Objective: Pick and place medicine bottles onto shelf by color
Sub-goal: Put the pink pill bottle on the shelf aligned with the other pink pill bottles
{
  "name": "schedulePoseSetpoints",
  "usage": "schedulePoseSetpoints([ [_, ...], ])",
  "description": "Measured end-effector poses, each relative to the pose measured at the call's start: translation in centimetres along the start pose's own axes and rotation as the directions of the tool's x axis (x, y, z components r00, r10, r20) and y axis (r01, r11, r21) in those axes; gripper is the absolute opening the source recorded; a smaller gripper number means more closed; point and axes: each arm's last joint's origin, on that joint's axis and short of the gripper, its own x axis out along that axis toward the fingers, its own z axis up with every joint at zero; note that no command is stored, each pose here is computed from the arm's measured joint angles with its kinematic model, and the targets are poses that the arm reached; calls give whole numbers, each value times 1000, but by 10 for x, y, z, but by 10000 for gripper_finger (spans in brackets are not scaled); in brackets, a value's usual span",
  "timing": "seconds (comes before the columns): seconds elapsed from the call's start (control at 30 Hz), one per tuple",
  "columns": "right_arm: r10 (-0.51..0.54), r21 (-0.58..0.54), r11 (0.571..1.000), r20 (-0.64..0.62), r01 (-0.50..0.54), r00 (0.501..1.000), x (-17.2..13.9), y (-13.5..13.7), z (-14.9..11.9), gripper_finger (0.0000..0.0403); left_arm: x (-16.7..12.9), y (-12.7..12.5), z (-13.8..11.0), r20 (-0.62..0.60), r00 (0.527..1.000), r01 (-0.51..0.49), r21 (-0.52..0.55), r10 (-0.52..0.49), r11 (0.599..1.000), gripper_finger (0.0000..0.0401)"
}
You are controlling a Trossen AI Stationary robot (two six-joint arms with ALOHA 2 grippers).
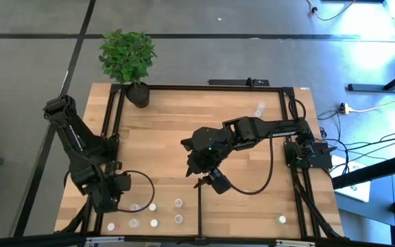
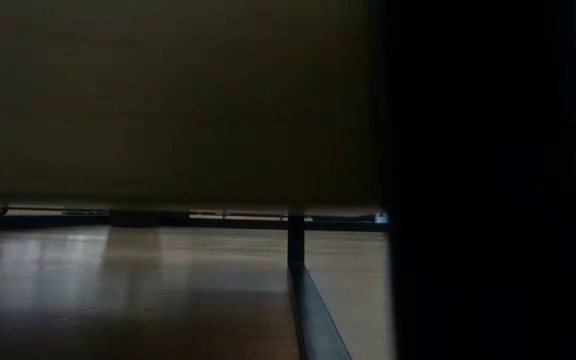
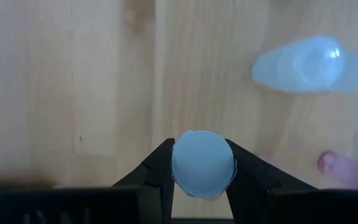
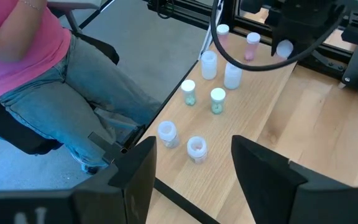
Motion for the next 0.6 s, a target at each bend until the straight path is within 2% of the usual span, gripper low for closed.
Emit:
schedulePoseSetpoints([
  [0.37, 0, 0, 1000, 1, 0, 1000, 0, 0, 0, 210, -2, -3, -5, 101, 994, -12, -134, 26, 991, 101],
  [0.6, 0, 0, 1000, 0, 0, 1000, 0, 0, 0, 210, -3, -4, -18, 89, 994, -38, -249, 62, 968, 101],
])
